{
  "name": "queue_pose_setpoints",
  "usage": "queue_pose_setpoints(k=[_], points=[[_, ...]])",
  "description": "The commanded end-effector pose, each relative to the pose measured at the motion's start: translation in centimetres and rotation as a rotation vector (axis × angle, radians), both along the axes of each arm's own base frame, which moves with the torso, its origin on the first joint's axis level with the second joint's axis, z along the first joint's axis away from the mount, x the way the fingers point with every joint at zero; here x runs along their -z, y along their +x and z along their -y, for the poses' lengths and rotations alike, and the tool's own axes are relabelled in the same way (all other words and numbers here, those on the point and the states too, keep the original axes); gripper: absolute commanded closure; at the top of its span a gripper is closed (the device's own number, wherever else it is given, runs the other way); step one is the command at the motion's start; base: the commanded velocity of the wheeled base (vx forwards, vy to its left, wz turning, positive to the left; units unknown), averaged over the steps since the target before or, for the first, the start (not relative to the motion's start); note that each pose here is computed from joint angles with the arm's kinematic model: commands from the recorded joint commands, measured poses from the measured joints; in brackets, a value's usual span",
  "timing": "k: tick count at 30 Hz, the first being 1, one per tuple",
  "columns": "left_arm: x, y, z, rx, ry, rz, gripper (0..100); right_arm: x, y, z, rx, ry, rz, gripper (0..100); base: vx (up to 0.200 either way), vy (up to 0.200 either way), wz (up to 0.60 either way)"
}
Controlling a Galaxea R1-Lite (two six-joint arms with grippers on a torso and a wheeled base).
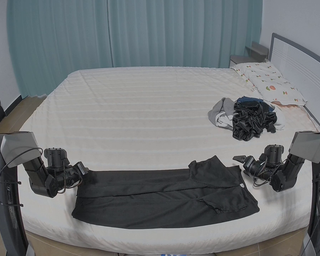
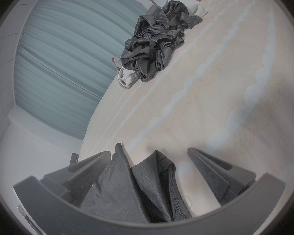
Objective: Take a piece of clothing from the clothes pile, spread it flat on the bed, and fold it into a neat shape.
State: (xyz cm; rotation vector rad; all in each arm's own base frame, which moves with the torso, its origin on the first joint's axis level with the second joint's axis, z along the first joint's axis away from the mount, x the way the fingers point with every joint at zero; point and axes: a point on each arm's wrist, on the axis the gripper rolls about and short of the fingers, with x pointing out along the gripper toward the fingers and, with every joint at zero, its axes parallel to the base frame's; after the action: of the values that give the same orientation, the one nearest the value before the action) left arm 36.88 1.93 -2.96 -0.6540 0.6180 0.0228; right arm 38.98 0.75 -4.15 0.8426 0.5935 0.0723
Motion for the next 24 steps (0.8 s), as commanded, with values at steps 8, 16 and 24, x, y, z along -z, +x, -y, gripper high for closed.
queue_pose_setpoints(k=[8, 16, 24], points=[[0.2, 0.0, -0.5, -0.014, -0.001, -0.002, 100, 1.0, 0.5, -1.0, -0.029, -0.005, -0.006, 0, 0.0, 0.0, 0.0], [0.2, 0.0, -0.5, -0.014, -0.001, -0.001, 100, 1.0, 0.9, -0.8, -0.003, -0.014, 0.006, 100, 0.0, 0.0, 0.0], [-0.1, 0.1, -0.9, -0.027, -0.001, 0.01, 100, 0.4, 1.3, 0.7, 0.038, -0.007, 0.04, 100, 0.0, 0.0, 0.0]])
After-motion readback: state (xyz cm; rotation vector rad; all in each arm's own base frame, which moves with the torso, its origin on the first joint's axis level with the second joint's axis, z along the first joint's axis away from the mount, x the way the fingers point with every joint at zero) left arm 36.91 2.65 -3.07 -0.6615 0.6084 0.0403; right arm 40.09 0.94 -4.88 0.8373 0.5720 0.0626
